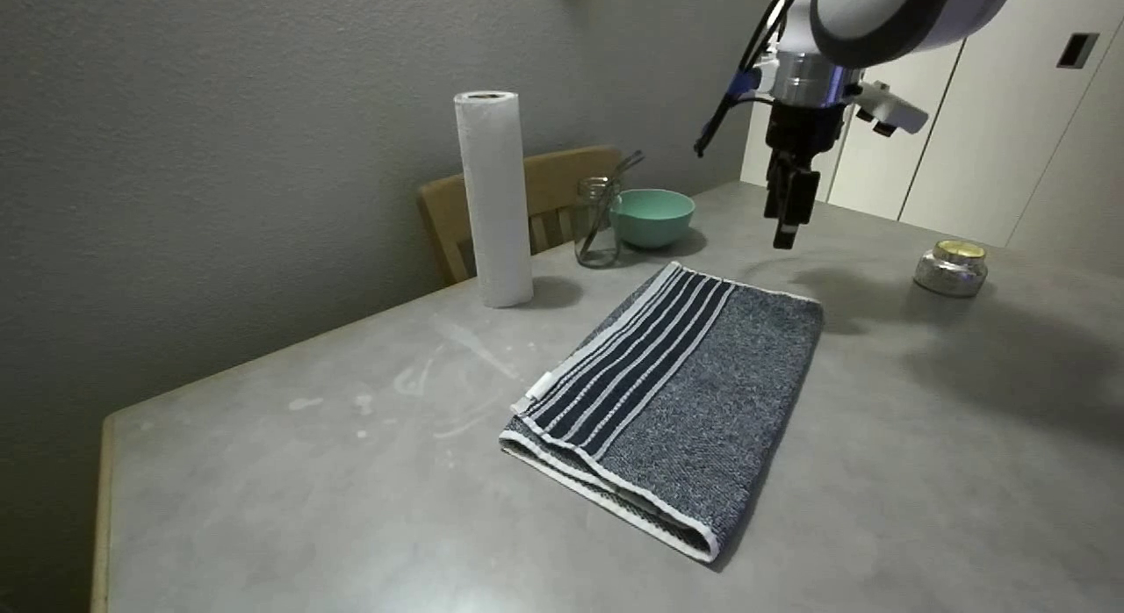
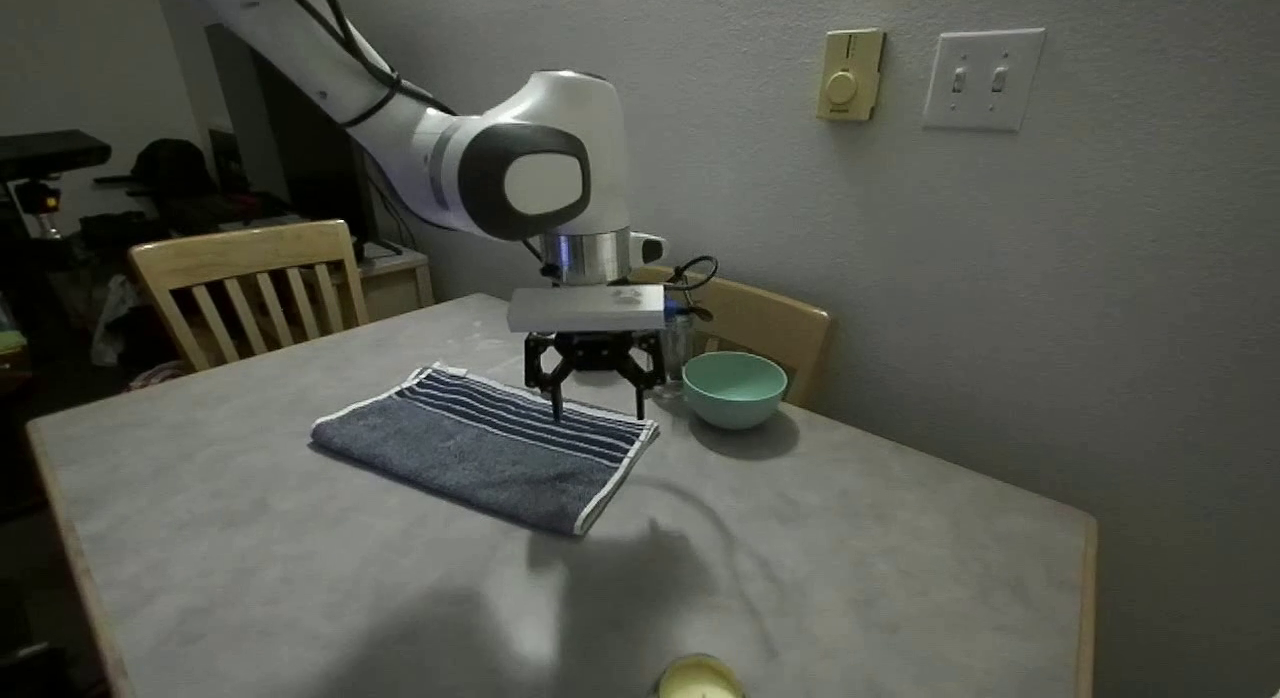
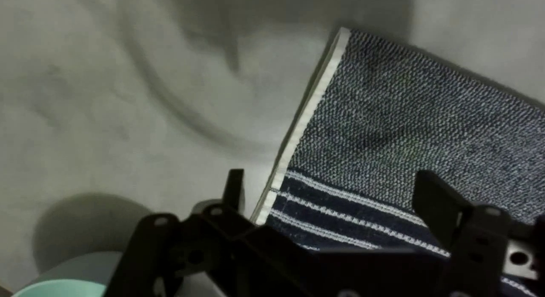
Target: Fold the towel from right to left
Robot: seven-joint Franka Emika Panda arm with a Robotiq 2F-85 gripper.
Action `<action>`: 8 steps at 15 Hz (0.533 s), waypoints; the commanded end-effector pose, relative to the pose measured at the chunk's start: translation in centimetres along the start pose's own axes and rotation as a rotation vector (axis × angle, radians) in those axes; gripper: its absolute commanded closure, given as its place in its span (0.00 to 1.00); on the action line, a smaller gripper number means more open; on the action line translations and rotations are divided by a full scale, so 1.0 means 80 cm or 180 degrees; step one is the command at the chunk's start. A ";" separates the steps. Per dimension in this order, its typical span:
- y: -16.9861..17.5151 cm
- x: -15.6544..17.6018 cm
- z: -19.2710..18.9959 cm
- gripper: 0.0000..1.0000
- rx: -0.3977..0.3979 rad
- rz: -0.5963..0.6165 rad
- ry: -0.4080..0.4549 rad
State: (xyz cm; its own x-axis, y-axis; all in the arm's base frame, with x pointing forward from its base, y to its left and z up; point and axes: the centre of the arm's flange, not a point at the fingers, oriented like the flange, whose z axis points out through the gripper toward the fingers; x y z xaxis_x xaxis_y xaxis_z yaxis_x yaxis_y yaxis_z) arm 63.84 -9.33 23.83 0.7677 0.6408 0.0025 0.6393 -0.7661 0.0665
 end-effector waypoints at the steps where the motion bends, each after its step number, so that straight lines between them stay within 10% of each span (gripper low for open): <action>1: 0.018 0.036 0.045 0.00 0.0008 -0.0348 -0.0099; 8: 0.028 0.053 0.116 0.00 0.0117 -0.0644 -0.0250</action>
State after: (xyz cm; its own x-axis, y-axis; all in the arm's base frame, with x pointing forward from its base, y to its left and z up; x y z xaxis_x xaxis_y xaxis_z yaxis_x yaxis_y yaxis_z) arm 67.13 -8.16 16.37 0.6643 0.7449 -0.0616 0.7474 -0.6632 0.0405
